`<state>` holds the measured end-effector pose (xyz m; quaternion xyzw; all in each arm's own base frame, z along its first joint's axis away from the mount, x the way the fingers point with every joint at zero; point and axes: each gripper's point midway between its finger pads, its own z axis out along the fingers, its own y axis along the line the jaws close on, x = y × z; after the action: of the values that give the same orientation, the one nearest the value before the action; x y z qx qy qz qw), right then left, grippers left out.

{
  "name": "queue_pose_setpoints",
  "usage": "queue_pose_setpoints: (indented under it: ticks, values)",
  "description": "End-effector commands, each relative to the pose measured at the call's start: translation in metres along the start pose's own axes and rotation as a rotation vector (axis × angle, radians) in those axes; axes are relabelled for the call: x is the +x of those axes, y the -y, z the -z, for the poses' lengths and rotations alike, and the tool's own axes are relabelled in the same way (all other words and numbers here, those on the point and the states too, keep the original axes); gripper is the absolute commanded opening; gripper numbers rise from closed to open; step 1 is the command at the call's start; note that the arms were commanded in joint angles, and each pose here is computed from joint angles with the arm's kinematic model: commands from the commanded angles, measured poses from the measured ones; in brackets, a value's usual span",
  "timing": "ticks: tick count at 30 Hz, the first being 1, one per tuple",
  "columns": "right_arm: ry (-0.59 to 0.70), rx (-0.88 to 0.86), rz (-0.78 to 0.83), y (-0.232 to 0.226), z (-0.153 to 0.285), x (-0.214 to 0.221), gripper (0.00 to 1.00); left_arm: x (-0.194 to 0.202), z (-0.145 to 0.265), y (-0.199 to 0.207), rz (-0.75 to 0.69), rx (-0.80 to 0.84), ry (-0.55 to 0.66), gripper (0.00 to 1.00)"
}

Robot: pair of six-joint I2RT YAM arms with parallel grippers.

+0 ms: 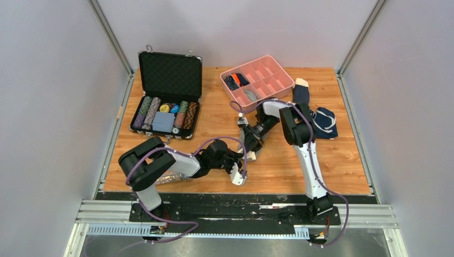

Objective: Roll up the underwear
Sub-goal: Roll the underwear to the center of the board.

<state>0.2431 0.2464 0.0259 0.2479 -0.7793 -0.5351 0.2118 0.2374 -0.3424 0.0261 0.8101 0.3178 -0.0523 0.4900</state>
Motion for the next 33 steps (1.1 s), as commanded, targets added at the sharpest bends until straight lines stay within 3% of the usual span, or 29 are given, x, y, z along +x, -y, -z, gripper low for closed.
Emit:
queue_pose_setpoints:
  ticks: [1,2,3,6,9,12,14,16,18,22,26,33]
  values:
    - [0.061,-0.090,-0.055,0.032,-0.007,0.010,0.75,0.006,-0.004,0.025,0.007,0.176,0.004,0.00]
    - [0.092,-0.073,-0.003,0.019,0.005,0.005,0.97,0.005,-0.002,0.027,0.019,0.201,0.021,0.00]
    - [0.120,-0.052,0.046,0.008,0.018,0.002,1.00,0.005,0.000,0.029,0.031,0.254,0.022,0.00]
    - [0.249,0.040,0.258,-0.038,0.070,-0.006,1.00,-0.002,0.009,0.031,0.095,0.384,0.090,0.00]
    - [0.454,0.270,0.487,-0.068,0.139,-0.011,1.00,-0.013,0.021,0.039,0.186,0.593,0.141,0.00]
    - [0.704,0.779,0.713,-0.074,0.211,-0.011,1.00,-0.029,0.031,0.043,0.256,0.724,0.200,0.00]
    - [0.850,1.043,0.951,-0.092,0.228,0.006,1.00,-0.035,0.032,0.038,0.290,0.782,0.226,0.00]
    - [0.857,1.110,1.153,-0.093,0.197,0.032,1.00,-0.041,0.027,0.020,0.304,0.810,0.258,0.00]
    - [0.768,1.067,1.276,-0.088,0.151,0.060,0.99,-0.046,0.027,0.018,0.346,0.870,0.288,0.00]
    - [0.538,0.978,1.497,-0.073,0.071,0.099,0.70,-0.053,0.024,0.018,0.457,0.980,0.316,0.00]
    - [0.480,1.047,1.593,-0.065,0.046,0.091,0.71,-0.057,0.023,0.015,0.563,1.031,0.316,0.00]
    - [0.450,0.975,1.609,-0.065,0.014,0.071,0.69,-0.057,0.012,0.013,0.654,1.010,0.308,0.00]
